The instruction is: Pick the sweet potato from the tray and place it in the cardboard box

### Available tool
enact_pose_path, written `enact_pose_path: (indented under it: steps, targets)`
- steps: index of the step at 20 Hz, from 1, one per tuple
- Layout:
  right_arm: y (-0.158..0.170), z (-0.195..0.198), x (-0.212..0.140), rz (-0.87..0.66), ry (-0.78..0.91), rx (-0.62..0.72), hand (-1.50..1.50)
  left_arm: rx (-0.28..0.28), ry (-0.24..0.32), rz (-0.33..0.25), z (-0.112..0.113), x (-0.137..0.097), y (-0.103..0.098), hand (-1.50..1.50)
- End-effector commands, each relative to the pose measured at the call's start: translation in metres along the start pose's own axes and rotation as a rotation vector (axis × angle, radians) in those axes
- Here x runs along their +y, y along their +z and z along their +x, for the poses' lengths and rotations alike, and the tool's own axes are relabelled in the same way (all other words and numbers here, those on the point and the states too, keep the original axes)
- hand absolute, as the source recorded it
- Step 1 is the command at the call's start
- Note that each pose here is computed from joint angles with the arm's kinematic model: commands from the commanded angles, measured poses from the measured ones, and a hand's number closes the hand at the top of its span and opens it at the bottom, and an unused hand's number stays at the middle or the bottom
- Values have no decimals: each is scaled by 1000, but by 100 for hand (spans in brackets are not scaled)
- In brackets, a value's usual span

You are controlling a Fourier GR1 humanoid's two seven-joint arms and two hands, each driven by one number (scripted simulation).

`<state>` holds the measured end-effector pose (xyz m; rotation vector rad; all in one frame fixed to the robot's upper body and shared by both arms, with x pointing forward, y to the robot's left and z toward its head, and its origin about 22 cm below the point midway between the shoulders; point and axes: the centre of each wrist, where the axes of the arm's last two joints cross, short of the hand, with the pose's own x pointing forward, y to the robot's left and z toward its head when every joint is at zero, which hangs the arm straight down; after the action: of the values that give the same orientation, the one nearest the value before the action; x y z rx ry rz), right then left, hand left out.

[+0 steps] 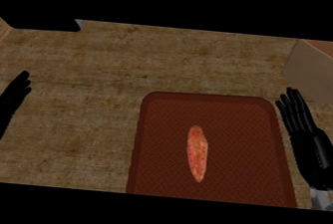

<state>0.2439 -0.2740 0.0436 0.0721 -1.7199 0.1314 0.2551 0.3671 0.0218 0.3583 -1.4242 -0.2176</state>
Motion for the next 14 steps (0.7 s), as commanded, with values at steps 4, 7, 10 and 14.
enact_pose_path:
  steps: [4, 7, 10, 14]
  targets:
    - [-13, -11, 34, 277, -137, 55, -150, -26, -175, 154, 22, 15, -10, 0]
    - [-40, 49, 3, 473, 439, -175, -150, 11, -162, 116, 8, 11, -6, 0]
    - [-10, -12, 18, 626, 562, -73, -150, 15, -173, 166, 7, -1, -12, 0]
    - [8, -82, 13, 489, 59, -96, -150, 51, -169, 167, -8, -6, -1, 0]
